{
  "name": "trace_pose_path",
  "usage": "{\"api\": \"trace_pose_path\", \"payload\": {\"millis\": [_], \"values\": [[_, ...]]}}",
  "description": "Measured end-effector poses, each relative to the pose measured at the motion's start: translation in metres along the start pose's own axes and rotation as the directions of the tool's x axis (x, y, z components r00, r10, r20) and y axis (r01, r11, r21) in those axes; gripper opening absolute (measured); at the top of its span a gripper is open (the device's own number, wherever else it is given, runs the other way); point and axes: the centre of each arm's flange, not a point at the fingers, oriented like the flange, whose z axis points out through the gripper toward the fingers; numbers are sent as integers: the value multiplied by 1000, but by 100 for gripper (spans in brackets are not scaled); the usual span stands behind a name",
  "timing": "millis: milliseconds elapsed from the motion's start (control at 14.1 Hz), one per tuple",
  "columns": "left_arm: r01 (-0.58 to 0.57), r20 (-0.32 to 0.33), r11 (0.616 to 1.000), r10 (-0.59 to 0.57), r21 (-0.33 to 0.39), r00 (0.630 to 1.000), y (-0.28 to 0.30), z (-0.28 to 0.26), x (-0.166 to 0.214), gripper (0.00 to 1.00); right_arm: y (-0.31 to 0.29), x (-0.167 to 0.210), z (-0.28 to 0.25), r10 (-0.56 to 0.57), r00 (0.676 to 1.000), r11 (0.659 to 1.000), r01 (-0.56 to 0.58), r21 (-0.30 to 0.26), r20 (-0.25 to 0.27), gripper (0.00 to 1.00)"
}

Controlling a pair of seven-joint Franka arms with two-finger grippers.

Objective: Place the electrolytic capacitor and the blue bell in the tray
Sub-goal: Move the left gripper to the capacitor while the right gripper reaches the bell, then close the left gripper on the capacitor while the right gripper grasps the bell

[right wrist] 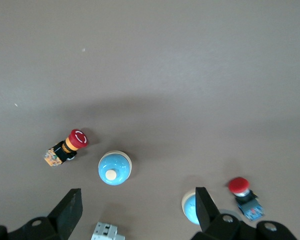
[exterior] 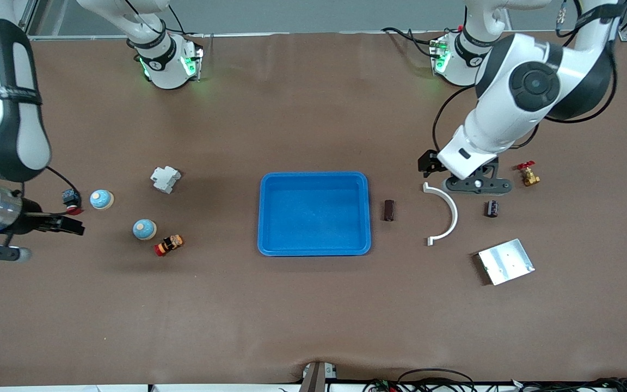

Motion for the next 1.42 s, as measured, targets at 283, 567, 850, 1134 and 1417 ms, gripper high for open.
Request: {"api": "trace_pose_path", "payload": {"millis": [283,567,850,1134,1417], "values": [[5,0,1000,-5,-22,1000,14,43,7,100,-37,-20,60,-56,998,998,56,-3,5,100],[14,10,1000,-14,-16,1000,32,99,16,100,-50,-32,100,-84,996,996,84,-8,24,100],[10,7,999,-10,30,1000,53,134,12,100,-50,-38,163,-105,994,994,106,-18,30,100],[18,-5,1000,-18,14,1000,56,149,16,100,-53,-38,177,-112,993,993,113,-20,25,100],[19,-13,1000,-19,-3,1000,57,165,20,100,-58,-42,181,-119,992,993,120,-15,34,100]]}}
